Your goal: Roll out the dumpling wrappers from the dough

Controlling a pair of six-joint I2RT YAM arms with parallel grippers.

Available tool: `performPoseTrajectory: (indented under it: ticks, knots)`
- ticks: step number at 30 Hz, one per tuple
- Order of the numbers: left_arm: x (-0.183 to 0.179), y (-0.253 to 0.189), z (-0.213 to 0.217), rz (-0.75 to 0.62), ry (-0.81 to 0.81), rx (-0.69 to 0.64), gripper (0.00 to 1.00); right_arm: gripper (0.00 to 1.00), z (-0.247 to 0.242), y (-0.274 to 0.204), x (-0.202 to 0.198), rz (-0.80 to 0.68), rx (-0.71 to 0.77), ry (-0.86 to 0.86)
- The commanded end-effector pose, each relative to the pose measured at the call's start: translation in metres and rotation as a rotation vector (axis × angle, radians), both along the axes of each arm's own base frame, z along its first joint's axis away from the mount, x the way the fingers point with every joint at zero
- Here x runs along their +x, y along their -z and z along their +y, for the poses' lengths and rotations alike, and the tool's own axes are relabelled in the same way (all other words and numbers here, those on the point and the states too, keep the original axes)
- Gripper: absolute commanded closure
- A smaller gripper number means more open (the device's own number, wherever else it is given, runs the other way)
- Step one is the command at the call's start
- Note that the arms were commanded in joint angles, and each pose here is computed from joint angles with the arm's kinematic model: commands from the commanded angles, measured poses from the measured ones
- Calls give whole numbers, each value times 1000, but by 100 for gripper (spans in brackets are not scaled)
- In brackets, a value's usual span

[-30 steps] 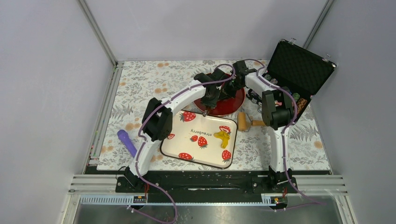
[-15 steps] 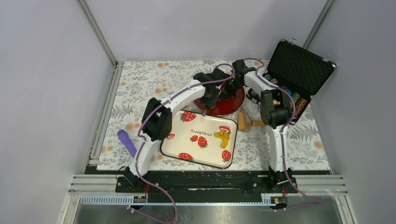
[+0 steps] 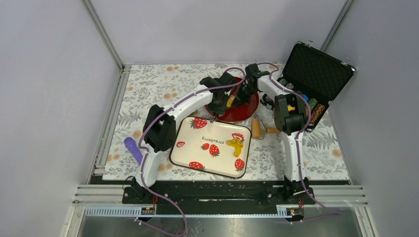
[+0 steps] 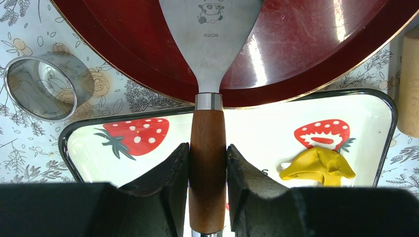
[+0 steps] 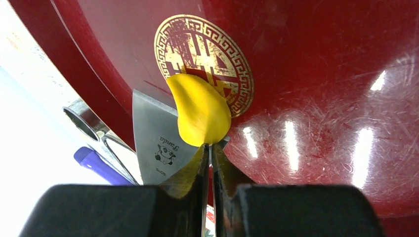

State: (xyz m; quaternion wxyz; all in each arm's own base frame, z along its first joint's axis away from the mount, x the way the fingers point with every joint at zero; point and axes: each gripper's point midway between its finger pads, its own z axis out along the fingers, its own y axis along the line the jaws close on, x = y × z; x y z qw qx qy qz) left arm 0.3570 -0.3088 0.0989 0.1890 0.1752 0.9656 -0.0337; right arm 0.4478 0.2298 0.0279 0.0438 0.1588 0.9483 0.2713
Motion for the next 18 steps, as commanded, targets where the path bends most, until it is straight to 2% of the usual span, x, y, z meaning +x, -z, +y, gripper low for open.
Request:
performPoseTrajectory:
  ticks: [1,9,18]
  knots:
    - [11,-24,0,-72,5,-27,100,87,7,-15,6,-44,-3,-27]
    - [13,-25,-2,-75,5,-27,100,87,7,-22,8,-56,-10,-41]
    - [-17,-67,23,-113,9,-62,100,85,5,-16,3,-45,-25,-51]
